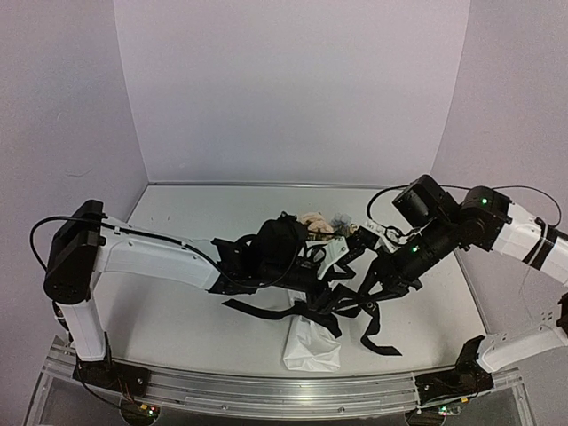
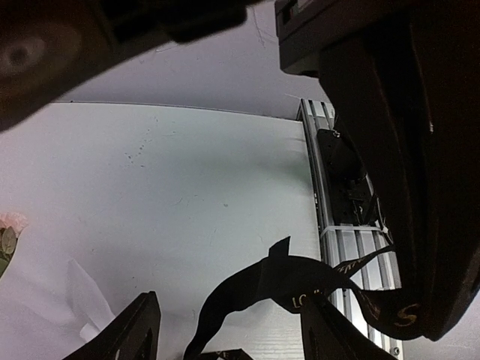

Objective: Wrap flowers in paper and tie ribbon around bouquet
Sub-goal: Cross the half-tied ribbon over the folded bouquet.

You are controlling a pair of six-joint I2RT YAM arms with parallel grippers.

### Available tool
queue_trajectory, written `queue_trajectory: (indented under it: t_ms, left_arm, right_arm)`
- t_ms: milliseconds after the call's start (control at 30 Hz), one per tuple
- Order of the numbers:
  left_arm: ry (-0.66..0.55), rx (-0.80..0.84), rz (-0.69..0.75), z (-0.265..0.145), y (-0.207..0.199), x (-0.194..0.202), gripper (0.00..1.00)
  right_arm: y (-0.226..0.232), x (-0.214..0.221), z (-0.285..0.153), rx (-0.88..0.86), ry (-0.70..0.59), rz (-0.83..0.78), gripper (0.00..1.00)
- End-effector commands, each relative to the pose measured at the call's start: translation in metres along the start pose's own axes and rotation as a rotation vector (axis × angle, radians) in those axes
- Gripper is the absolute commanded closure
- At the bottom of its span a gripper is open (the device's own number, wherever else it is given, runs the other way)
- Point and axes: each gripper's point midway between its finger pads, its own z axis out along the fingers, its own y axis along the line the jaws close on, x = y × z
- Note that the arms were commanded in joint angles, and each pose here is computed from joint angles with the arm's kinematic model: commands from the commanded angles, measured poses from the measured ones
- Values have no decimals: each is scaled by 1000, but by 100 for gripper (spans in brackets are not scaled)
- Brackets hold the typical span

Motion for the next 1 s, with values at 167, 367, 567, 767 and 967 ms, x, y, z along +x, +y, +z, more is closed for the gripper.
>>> queue_trajectory:
  t_ms: [167, 367, 567, 767, 967]
  left_arm:
    - [-189, 42, 16, 12, -10, -19, 44]
    - [-192, 53, 18, 16, -13, -17, 59]
    - [-207, 24, 14, 12, -9, -17, 98]
    - [-224, -158, -8, -23, 12, -20, 100]
    - [-99, -276, 13, -55, 22, 5, 100]
  right_arm:
    - [9, 3, -7, -45, -24, -2, 100]
    - [10, 4, -4, -56, -9, 15, 100]
    - [4, 7, -4, -40, -19, 15, 99]
    - [-19, 27, 3, 16, 39, 17, 96]
    - [-38, 46, 31, 69, 167, 45, 97]
